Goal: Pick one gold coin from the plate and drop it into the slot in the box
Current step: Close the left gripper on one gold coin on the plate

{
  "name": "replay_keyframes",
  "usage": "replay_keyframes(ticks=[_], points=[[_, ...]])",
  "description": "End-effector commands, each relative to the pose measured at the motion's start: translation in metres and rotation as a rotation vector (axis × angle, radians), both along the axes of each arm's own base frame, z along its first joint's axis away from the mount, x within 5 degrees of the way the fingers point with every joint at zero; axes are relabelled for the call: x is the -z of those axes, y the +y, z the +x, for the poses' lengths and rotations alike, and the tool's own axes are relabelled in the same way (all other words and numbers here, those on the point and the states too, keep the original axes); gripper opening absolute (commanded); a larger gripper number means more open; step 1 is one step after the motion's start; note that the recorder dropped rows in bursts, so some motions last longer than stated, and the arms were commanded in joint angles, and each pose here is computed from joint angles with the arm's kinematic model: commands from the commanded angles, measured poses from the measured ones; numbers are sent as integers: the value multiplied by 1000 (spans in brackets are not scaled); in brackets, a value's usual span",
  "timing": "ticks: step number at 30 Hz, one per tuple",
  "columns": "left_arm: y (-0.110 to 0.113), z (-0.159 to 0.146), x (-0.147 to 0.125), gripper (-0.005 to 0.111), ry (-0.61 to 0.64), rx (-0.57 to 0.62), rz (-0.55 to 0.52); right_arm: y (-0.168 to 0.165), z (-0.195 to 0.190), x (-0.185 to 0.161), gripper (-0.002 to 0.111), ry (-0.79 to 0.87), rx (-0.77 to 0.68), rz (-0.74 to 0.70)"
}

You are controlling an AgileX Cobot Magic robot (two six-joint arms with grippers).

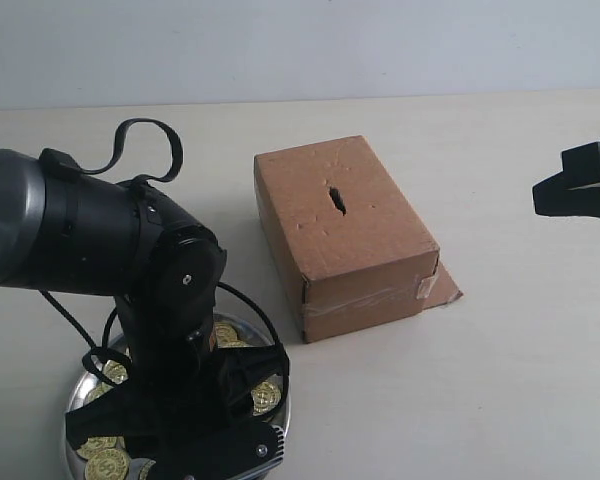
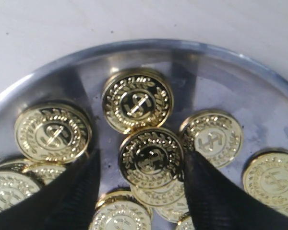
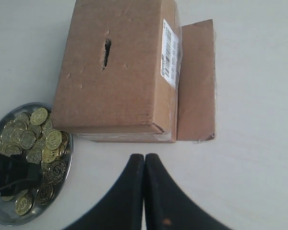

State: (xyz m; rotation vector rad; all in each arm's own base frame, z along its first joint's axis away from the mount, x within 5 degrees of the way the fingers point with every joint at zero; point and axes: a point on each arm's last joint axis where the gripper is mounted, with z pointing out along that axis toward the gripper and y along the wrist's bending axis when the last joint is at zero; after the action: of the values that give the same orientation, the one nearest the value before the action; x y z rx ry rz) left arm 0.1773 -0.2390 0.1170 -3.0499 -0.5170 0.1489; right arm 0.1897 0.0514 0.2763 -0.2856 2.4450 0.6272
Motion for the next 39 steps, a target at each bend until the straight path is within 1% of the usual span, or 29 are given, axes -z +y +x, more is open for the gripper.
replay_keyframes(ticks=[1,11,13,16,17,26,33,39], points=[[-1,-3,4,52,14,-3,7,-1,1,-1,0,-7,3,3],[-1,-3,4,52,13,-2,5,-1,1,-1,0,-7,3,3],[-1,-3,4,48,13,1,5,-1,1,-1,0,-7,3,3],[-1,-3,4,38,13,1,5,-1,1,-1,0,-7,3,3],[-1,-3,4,37,13,1,5,-1,1,-1,0,-7,3,3],[-2,-3,2,37,11,1,2,-1,1,-1,0,-7,3,3],[-2,-2,-11,36,-21,0,-39,-1,1,-1,0,-7,3,3],[-2,-2,-12,36,-24,0,-44,-1,1,-1,0,-7,3,3]])
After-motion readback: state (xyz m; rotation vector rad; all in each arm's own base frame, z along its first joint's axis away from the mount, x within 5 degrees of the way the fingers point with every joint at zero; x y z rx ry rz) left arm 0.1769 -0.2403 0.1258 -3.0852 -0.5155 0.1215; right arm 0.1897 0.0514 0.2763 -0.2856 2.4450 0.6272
